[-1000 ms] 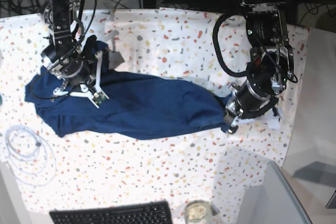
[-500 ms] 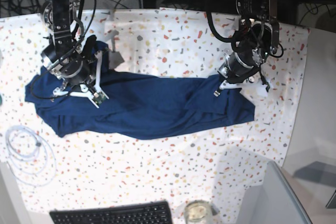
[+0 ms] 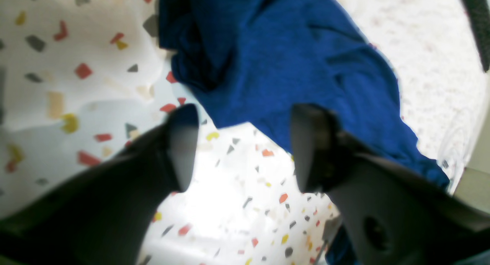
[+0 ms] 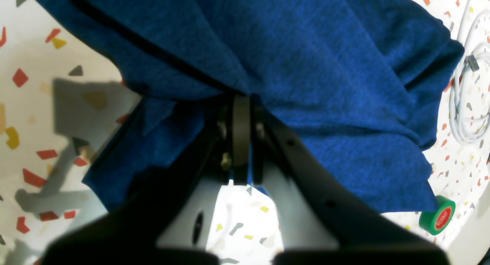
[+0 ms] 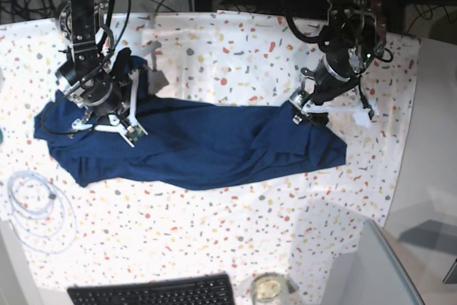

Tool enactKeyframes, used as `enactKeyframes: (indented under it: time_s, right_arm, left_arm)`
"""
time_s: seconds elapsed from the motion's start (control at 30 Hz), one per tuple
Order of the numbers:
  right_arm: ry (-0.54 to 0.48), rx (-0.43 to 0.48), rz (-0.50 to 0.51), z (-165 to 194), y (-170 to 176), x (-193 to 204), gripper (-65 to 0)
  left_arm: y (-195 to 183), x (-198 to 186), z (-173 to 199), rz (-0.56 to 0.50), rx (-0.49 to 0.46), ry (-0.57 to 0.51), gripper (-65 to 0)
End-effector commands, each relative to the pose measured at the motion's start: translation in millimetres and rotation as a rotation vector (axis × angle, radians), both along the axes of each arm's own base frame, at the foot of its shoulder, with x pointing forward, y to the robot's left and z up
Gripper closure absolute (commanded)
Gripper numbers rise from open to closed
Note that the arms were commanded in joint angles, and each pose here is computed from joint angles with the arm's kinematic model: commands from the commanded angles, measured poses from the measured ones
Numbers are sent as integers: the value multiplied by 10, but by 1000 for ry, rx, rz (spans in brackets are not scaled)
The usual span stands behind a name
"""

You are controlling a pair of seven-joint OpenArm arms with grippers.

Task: Layout the t-shirt on the table in an organized manner, then fold the t-shirt properly
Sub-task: 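Release the hem and move the left gripper toward the shirt's middle edge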

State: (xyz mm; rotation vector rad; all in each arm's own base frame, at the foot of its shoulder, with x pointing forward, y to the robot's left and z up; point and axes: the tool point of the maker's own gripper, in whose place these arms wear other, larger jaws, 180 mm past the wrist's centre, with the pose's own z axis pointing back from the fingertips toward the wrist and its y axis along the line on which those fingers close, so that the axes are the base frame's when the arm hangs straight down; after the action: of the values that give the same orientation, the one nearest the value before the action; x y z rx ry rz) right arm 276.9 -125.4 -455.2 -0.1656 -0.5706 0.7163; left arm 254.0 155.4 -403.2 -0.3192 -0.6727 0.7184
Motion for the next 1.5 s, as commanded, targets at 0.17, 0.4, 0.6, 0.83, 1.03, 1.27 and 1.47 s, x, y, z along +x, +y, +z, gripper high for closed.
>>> enactKeyframes:
  time_s: [0.17,0.4,0.6,0.83,1.03,1.27,1.47]
  right_arm:
    - [-42,8,6,101,19,107,0]
    - [-42,27,-2,101,81,107,0]
    - [-42,31,-3,101,99,107,0]
    - [-42,31,-3,101,99,107,0]
    - [-42,28,-3,101,87,107,0]
    - [-42,24,-3,101,63,107,0]
    - [-44,25,-2,103,66,110,0]
  left_arm:
    - [255,249,281,-146,131,-128,-355]
    - [338,305,97,-256,170,-116,-327]
    - [387,250,-35,-249,168,-77,-327]
    - [-14,155,-244,-353,128,-31,-327]
    - [-420,24,-388,-433,74,2,-327]
    - [-551,-35,-97,-453,63,-75,-327]
    - [-880,-69,-112,-536,25,-73,-326]
